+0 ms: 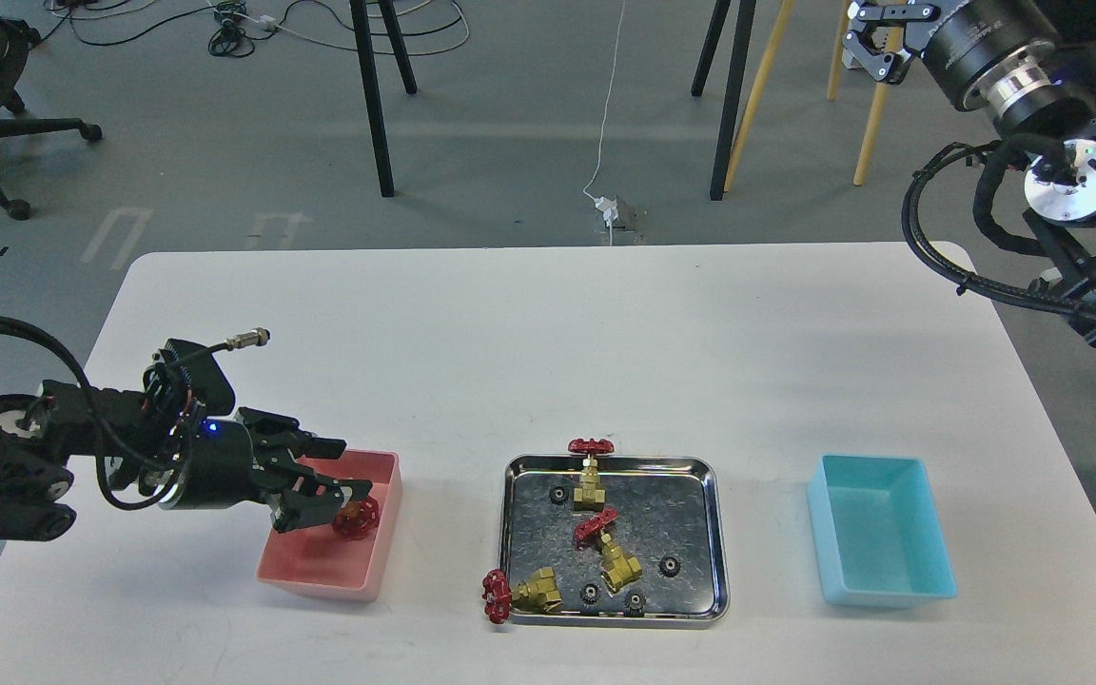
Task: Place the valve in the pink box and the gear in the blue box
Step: 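Release the valve into the pink box and raise the left gripper, then lower the right gripper into the tray and grasp a small brass gear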
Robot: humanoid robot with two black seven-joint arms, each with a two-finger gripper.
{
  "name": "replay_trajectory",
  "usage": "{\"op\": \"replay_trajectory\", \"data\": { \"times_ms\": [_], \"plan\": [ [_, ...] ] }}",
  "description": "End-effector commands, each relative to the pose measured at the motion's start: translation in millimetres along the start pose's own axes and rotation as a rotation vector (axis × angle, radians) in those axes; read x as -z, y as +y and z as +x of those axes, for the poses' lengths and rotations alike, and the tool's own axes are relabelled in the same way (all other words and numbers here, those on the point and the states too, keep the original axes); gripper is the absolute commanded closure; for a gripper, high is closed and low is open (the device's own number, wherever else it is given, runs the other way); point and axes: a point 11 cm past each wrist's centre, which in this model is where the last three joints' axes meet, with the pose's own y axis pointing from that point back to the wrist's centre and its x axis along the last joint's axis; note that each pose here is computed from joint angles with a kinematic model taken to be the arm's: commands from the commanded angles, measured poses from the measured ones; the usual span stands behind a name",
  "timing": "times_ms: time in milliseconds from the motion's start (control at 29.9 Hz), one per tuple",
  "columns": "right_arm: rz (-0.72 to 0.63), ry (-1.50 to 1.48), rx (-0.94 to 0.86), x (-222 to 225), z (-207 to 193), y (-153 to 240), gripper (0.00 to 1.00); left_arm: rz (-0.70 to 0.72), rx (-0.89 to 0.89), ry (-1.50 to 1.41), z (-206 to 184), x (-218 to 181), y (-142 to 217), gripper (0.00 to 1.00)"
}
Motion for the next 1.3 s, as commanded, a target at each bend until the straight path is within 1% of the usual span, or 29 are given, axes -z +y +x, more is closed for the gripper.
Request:
{"op": "replay_trajectory", "data": {
  "times_ms": [0, 100, 167, 234, 334, 434, 501, 568, 635, 702, 769, 835, 936, 1036, 1136, 1170, 1203, 1270],
  "plan": [
    [-0.118, 0.118, 0.063, -19.6, -14.9, -2.9, 0.0, 0.034, -0.189, 0.056, 37.1, 5.5, 15.1, 0.26],
    [-0.275, 0.35, 0.183, -39.7, -40.8, -9.8, 0.0, 0.026, -0.351, 0.148, 92.9, 6.0, 35.2, 0.22],
    [-0.402, 0.541, 0.284, -63.0, -55.3, -7.7, 0.0, -0.027, -0.432, 0.229, 137.4, -1.2, 52.7, 0.21],
    [-0.504, 0.713, 0.381, -81.5, -66.0, -2.6, 0.0, -0.111, -0.516, 0.373, 170.3, -11.0, 60.4, 0.2],
    [-0.617, 0.941, 0.584, -113.5, -94.1, 10.5, 0.0, -0.288, -0.661, 0.617, 220.0, -26.8, 67.8, 0.15],
    [-0.735, 1.23, 0.878, -154.9, -123.7, 42.2, 0.0, -0.517, -0.691, 0.823, 253.7, -53.0, 54.3, 0.14],
    [-0.803, 1.424, 1.066, -173.5, -132.8, 64.7, 0.0, -0.661, -0.72, 0.957, 271.7, -67.0, 44.1, 0.13],
    [-0.906, 1.556, 1.25, -193.5, -128.5, 97.2, 0.0, -0.775, -0.729, 1.062, 279.4, -79.7, 24.3, 0.13],
    [-0.989, 1.629, 1.42, -202.2, -127.3, 128.6, 0.0, -0.85, -0.748, 1.147, 280.9, -87.2, 0.3, 0.13],
    [-1.053, 1.662, 1.546, -202.1, -125.5, 153.7, 0.0, -0.908, -0.768, 1.231, 278.4, -92.2, -20.0, 0.13],
    [-1.091, 1.681, 1.651, -201.3, -126.0, 174.1, 0.0, -0.934, -0.785, 1.301, 274.6, -94.1, -38.6, 0.13],
    [-1.095, 1.679, 1.693, -203.0, -127.9, 182.4, 0.01, -0.934, -0.781, 1.331, 271.9, -97.2, -53.5, 0.13],
    [-1.094, 1.709, 1.723, -205.0, -126.9, 184.0, 0.03, -0.919, -0.773, 1.341, 271.3, -101.8, -69.2, 0.13],
    [-1.08, 1.761, 1.774, -206.8, -126.2, 185.7, 0.1, -0.902, -0.76, 1.331, 268.4, -105.9, -80.1, 0.13],
    [-1.077, 1.767, 1.839, -218.6, -129.4, 193.0, 0.2, -0.896, -0.744, 1.324, 264.5, -113.6, -92.1, 0.13],
    [-1.083, 1.766, 1.866, -223.4, -130.9, 196.2, 0.23, -0.894, -0.746, 1.323, 264.6, -113.6, -93.0, 0.13],
    [-1.088, 1.763, 1.892, -227.6, -132.5, 199.2, 0.24, -0.896, -0.745, 1.323, 264.7, -114.3, -93.3, 0.13],
    [-1.089, 1.761, 1.943, -236.5, -137.2, 204.5, 0.29, -0.894, -0.746, 1.324, 264.6, -113.8, -93.4, 0.13]
  ]
}}
